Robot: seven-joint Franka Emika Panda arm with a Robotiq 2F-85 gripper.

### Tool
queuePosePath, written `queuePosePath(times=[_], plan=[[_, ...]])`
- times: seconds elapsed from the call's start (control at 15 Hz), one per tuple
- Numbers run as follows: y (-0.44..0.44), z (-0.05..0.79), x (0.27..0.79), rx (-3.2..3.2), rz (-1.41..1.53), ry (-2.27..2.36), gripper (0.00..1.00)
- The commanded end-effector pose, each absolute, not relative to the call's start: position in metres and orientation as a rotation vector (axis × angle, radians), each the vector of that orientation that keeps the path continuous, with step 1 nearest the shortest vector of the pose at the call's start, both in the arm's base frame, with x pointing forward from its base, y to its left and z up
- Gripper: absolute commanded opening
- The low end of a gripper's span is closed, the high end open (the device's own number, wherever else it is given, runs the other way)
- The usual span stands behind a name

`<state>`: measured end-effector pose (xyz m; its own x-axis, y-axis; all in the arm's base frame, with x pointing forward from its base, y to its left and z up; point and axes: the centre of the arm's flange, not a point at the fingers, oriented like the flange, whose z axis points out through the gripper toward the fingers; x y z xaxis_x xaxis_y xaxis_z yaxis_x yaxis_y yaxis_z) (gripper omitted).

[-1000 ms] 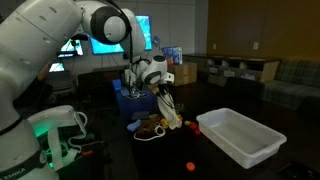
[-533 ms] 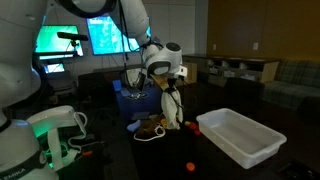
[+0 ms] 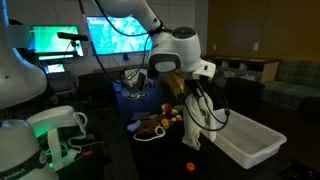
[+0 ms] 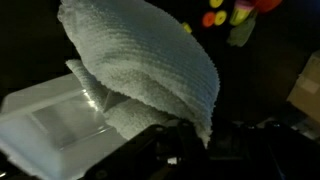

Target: Mop all the things away to the left with the white towel and put it in the box

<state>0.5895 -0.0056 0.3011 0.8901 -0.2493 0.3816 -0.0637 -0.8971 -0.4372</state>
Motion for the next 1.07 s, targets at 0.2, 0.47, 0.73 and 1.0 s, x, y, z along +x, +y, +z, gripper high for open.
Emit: queuePosePath(times=[0.2,0.47,0.73,1.0], plan=[[-0.153,0.308,0.542,-2.804,-0.789,0.618,0.06],[-0.19,0.261,0.531,-2.972,-0.797,0.754,0.06],[-0.18,0.187,0.521,-3.122,-0.692,0.739,0.06],[-0.161,0.128,0.52,-3.199,-0.512,0.654,0.06]])
